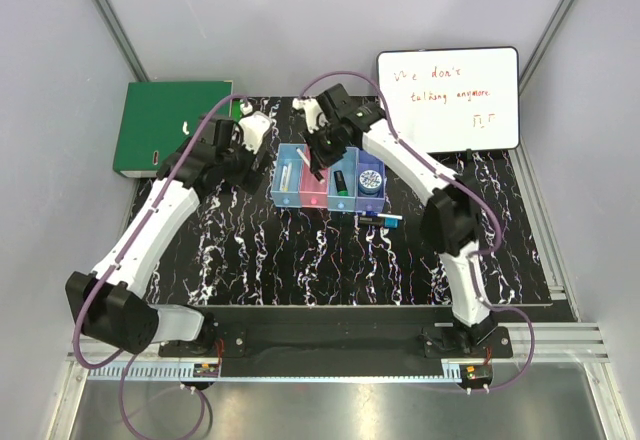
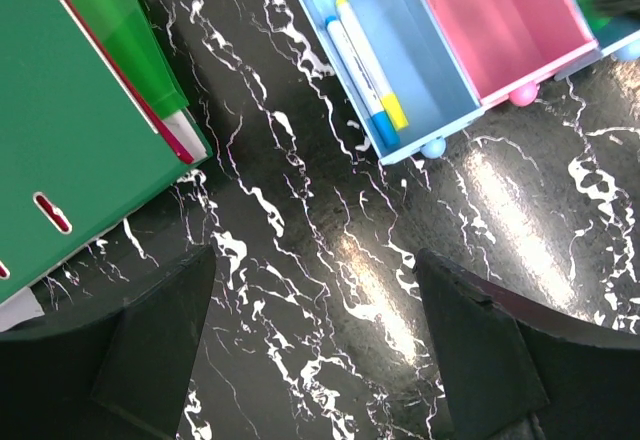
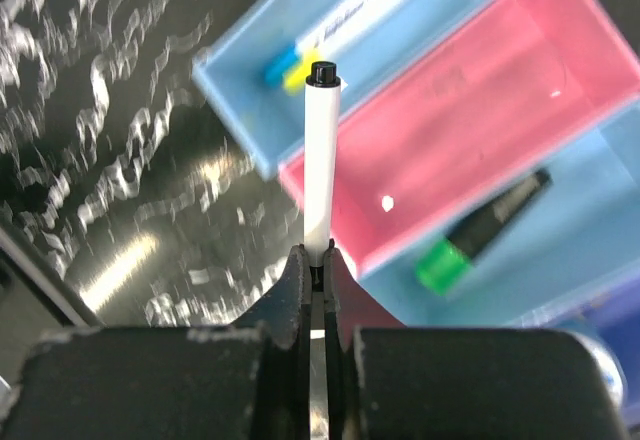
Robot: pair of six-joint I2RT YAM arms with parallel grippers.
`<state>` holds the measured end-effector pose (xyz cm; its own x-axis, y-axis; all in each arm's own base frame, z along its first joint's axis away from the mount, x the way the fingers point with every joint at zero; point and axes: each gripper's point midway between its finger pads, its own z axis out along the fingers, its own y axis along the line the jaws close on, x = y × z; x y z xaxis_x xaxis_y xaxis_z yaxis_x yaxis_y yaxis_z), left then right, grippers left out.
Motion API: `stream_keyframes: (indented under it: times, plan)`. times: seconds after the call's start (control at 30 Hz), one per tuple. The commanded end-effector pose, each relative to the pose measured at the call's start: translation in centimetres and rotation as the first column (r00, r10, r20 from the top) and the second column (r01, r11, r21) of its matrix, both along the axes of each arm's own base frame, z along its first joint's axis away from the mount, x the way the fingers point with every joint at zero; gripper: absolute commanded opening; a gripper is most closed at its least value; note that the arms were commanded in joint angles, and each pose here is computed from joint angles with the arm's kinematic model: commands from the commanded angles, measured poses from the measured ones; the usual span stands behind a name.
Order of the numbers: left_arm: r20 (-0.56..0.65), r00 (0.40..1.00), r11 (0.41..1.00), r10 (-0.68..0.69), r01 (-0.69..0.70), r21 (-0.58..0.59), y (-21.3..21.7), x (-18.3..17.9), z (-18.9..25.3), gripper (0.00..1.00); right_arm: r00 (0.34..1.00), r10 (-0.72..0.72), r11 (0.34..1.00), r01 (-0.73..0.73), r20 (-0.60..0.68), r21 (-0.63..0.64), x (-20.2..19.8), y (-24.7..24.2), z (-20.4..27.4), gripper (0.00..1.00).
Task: Sort the stationery into containers
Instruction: Place the pen in the storage box.
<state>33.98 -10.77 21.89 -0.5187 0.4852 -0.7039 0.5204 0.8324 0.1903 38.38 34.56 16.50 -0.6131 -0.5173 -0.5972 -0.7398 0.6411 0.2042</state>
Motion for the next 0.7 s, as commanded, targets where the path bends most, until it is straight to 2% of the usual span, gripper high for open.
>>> stream_keyframes:
  times: [0.0,0.23,0.67]
  plan:
    - [0.090,0.996,1.000,0.022,-0.020,-0.020,0.5,0.5,2.0,0.87,0.986,-0.146,0.980,0.155,-0.081,0.124,3.6,1.8,1.0,0.00]
    - [0.083,0.996,1.000,0.020,-0.020,-0.010,1.2,0.8,1.6,0.87,0.973,-0.208,0.969,0.219,-0.096,0.119,6.8,2.1,-2.1,0.00]
    - [0.096,0.995,1.000,0.017,-0.016,-0.014,1.1,1.5,2.5,0.87,0.960,-0.236,0.967,0.248,-0.153,0.065,7.4,1.5,-7.2,0.00]
